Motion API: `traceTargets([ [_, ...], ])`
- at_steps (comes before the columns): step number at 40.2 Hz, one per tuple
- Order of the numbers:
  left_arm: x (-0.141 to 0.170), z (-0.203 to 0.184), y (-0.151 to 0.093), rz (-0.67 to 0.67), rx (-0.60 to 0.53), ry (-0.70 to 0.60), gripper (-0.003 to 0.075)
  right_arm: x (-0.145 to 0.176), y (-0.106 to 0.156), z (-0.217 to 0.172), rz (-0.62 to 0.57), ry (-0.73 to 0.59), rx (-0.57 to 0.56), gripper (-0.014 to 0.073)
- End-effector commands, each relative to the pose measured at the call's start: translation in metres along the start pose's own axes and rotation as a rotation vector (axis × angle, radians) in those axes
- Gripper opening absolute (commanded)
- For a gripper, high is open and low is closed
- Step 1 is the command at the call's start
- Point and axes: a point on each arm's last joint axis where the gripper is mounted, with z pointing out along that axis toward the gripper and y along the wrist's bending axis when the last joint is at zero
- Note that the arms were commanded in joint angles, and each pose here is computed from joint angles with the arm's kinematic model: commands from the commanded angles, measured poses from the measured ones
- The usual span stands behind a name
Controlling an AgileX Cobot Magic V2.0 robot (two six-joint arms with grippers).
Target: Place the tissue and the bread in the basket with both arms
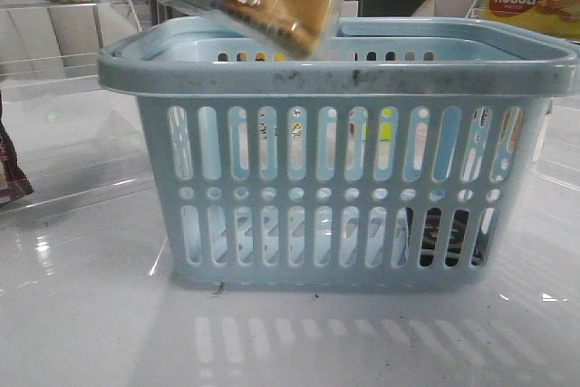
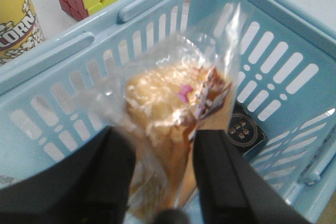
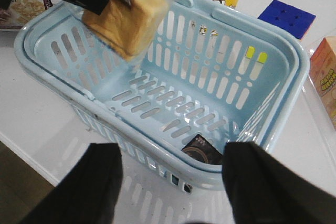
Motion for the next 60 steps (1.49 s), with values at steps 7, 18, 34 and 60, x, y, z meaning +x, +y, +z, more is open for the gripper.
traceTargets([
  [7, -0.019, -0.018, -0.005, -0.004, -0.016, -0.127, 0.0485, -0.014, 0.000, -0.007, -0.018, -0.103, 0.000, 0.0521],
  [18, -0.024, -0.049, -0.015, 0.022, -0.008, -0.169, 0.0465, -0.014, 0.000, -0.007, -0.018, -0.103, 0.000, 0.0521],
  [34, 0.027, -0.138, -0.049, 0.063, 0.010, -0.240, 0.0464, -0.014, 0.000, -0.007, -0.018, -0.103, 0.000, 0.0521],
  [60, 0.117, -0.191, -0.045, -0.048, -0.299, -0.113, 0.0455, 0.001, -0.013, -0.009, 0.009, 0.057, 0.106, 0.0520],
])
